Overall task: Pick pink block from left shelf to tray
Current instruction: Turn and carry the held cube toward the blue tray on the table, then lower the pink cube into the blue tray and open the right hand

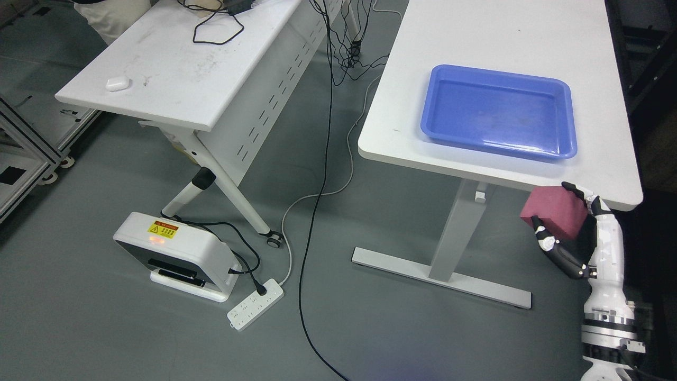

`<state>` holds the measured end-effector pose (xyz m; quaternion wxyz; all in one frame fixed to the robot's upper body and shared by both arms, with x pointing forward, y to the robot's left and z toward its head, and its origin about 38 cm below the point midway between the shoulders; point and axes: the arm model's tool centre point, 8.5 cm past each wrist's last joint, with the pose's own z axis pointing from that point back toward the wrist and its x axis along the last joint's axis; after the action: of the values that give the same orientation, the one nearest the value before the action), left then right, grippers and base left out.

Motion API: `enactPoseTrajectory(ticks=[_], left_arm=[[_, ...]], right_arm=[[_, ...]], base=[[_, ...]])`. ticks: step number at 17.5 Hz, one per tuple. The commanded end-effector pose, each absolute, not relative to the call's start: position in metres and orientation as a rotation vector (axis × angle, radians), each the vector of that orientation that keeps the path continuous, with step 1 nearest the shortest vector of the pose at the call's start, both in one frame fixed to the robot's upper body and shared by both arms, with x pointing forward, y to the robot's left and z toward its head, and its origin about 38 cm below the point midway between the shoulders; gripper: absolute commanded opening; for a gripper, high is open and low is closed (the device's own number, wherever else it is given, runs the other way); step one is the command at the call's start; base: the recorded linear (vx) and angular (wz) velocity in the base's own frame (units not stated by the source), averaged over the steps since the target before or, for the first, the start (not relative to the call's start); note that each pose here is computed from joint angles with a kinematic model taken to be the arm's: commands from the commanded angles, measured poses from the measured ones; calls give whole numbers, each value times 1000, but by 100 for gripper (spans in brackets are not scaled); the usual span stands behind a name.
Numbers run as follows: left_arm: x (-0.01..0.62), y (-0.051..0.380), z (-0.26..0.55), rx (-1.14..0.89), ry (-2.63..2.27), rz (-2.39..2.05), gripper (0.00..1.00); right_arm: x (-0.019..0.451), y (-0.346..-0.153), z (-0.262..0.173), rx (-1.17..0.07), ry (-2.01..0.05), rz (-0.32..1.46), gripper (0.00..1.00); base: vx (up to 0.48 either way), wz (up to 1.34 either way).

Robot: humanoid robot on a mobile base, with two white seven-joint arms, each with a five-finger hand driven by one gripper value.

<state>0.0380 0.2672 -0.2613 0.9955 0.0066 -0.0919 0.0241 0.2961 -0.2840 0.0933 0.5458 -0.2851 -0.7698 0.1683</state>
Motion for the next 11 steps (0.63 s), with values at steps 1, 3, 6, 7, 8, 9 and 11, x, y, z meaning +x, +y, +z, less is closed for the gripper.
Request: enactPoseTrajectory(ticks=[1, 3, 6, 7, 8, 9, 11], left_arm=[[35, 278, -260, 31, -180, 46, 100], [34, 278, -260, 31, -178, 45, 100], [35, 278, -260, 31, -180, 45, 100], [34, 278, -260, 31, -178, 45, 100], [34, 278, -260, 31, -178, 45, 100], [34, 278, -260, 31, -178, 46, 100], [35, 278, -260, 31, -180, 46, 100]], right_arm=[[297, -284, 93, -669, -1826, 429, 5], [297, -282, 93, -664, -1827, 431, 5], [297, -279, 93, -654, -1830, 437, 5], [297, -277, 92, -647, -1830, 440, 5], [297, -275, 92, -642, -1830, 443, 5], [297, -275, 92, -642, -1830, 443, 5], [297, -275, 91, -638, -1828, 447, 5]], base=[[279, 31], [284, 16], [302, 0], [278, -12], [278, -12], [291, -24], [290, -25]])
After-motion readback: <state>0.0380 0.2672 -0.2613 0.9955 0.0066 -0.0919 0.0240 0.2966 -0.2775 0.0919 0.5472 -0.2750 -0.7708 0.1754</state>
